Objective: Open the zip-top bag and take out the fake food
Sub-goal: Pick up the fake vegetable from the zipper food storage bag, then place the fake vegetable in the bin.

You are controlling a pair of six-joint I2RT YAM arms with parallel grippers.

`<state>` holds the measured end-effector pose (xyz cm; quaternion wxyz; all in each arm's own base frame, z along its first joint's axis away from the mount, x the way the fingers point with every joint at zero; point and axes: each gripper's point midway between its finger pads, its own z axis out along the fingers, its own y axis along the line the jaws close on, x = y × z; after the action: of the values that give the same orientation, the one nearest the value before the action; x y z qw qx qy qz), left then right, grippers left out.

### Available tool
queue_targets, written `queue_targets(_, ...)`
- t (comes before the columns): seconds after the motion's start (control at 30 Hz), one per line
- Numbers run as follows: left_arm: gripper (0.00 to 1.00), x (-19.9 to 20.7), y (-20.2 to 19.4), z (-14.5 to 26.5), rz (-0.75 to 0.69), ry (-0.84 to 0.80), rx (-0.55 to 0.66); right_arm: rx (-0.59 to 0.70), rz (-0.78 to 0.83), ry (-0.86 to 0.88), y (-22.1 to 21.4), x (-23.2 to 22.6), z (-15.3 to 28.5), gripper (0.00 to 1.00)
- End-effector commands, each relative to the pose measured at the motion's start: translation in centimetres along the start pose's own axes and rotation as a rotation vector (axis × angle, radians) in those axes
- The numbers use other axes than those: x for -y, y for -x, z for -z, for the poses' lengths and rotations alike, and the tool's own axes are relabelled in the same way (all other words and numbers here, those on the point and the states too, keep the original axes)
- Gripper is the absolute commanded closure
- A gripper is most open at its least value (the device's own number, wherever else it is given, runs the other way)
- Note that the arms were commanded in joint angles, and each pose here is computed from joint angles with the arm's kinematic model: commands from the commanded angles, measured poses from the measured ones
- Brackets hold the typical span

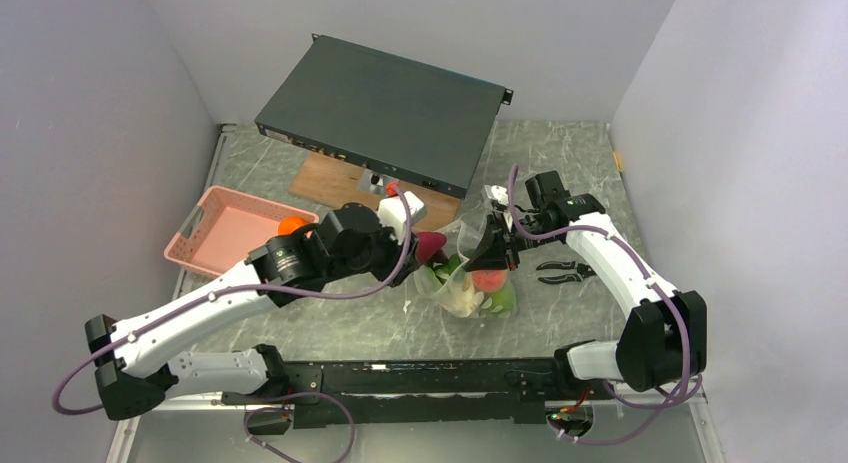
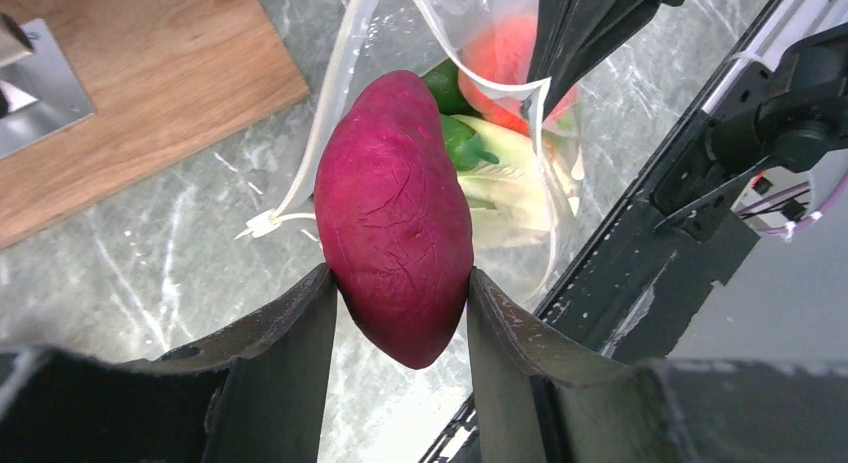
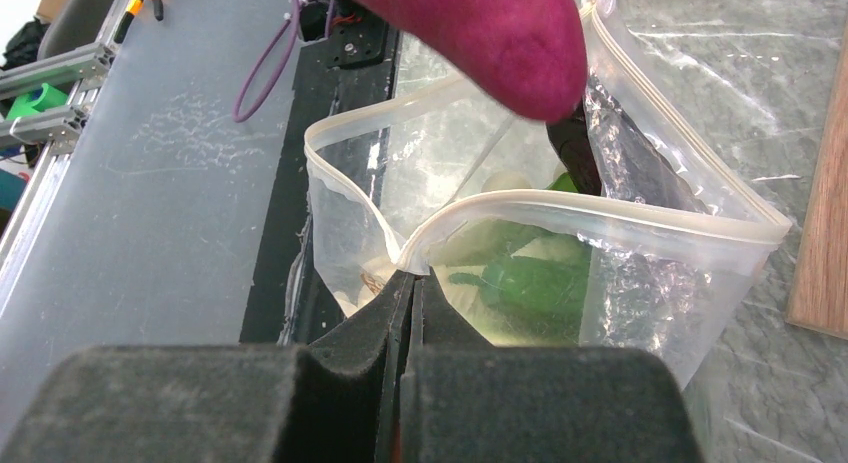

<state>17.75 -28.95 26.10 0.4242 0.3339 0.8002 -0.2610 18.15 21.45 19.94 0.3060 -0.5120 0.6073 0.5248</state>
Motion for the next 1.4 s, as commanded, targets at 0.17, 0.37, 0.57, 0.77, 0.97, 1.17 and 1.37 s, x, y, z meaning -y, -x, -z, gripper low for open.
queue_targets(0.17, 1.0, -4.2, -0.2, 3.5, -0.094, 0.177, 0.08, 0.016, 0.052, 0.002, 0.9, 0.2, 0.2, 1.0)
queue_targets(0.37, 1.0, -6.8, -0.7, 4.9, -0.102, 0.304, 0.102, 0.016, 0.053, -0.002, 0.9, 0.2, 0.2, 1.0)
queue_targets(0.57, 1.0, -9.3, -1.4, 5.9, -0.099, 0.437, 0.097, 0.017, 0.051, -0.004, 0.9, 0.3, 0.3, 1.0)
queue_targets(0.77, 1.0, -11.9, -2.2, 6.7, -0.043, 0.557, 0.112, 0.016, 0.05, -0.005, 0.9, 0.3, 0.3, 1.0)
queue_targets(0.97, 1.0, -14.0, -3.1, 7.2, 0.032, 0.62, 0.125, 0.017, 0.051, -0.009, 0.9, 0.3, 0.4, 1.0)
queue_targets(1.17, 1.0, -15.9, -4.1, 8.1, 0.119, 0.673, 0.146, 0.017, 0.051, -0.012, 0.9, 0.4, 0.4, 1.0)
queue_targets(1.37, 1.0, -17.4, -5.2, 9.0, 0.213, 0.716, 0.172, 0.017, 0.047, -0.014, 0.9, 0.5, 0.5, 1.0)
